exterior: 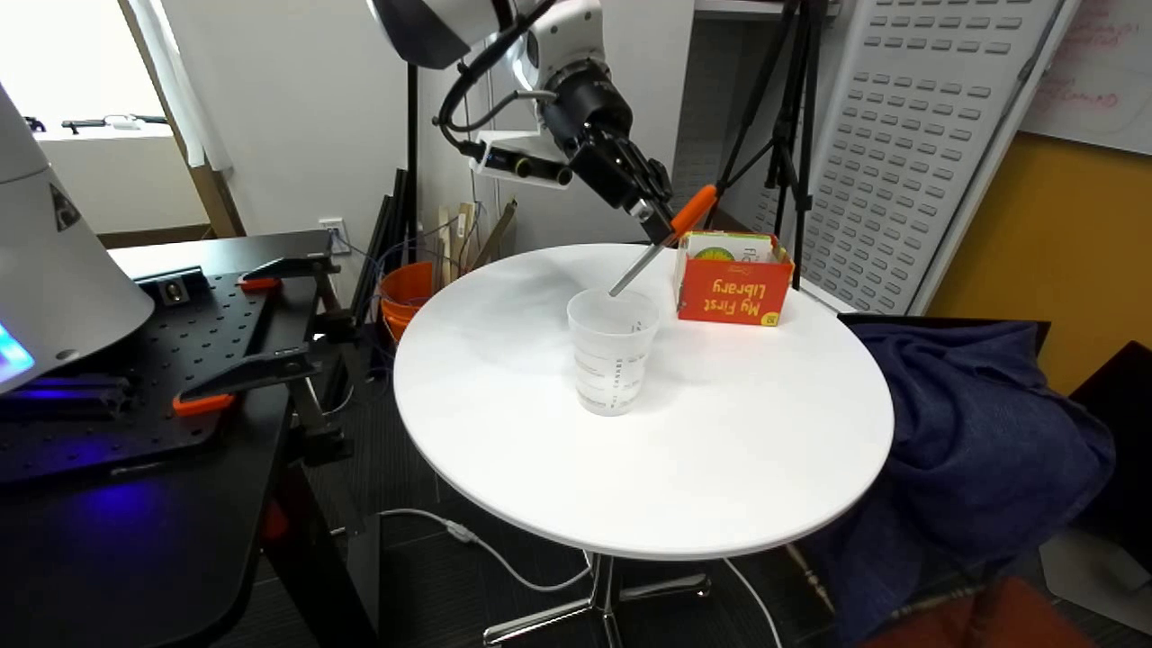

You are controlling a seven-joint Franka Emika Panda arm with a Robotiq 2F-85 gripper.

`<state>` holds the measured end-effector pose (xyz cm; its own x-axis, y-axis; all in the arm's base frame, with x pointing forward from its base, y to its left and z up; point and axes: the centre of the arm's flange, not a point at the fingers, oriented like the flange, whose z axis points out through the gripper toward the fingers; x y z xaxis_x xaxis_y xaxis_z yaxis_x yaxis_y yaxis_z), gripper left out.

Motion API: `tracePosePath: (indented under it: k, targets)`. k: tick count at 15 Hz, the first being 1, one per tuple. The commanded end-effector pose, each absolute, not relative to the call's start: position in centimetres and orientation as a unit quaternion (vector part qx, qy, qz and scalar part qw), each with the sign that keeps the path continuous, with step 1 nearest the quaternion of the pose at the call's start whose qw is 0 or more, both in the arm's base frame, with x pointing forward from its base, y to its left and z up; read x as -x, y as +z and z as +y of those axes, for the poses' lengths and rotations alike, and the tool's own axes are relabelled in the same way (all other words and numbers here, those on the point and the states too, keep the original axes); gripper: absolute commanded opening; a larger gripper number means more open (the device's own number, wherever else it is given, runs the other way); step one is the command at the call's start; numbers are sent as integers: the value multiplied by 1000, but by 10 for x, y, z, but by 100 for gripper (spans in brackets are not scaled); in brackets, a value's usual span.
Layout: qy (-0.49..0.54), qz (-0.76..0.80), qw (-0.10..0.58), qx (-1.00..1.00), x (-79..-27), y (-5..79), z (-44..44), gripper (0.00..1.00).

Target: Pick up the pen from the table and put it in the plastic cup.

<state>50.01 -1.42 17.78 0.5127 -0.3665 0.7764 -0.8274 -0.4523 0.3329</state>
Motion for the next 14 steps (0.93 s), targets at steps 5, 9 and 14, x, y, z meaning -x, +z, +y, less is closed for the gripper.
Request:
tracePosePath:
  k: [5,9,14]
  targets:
    - [350,-379,364,-775,-500,164,-11,4]
    - [352,-389,360,-771,-497,164,-12,47]
    - [351,-397,358,-769,-497,166,-15,85]
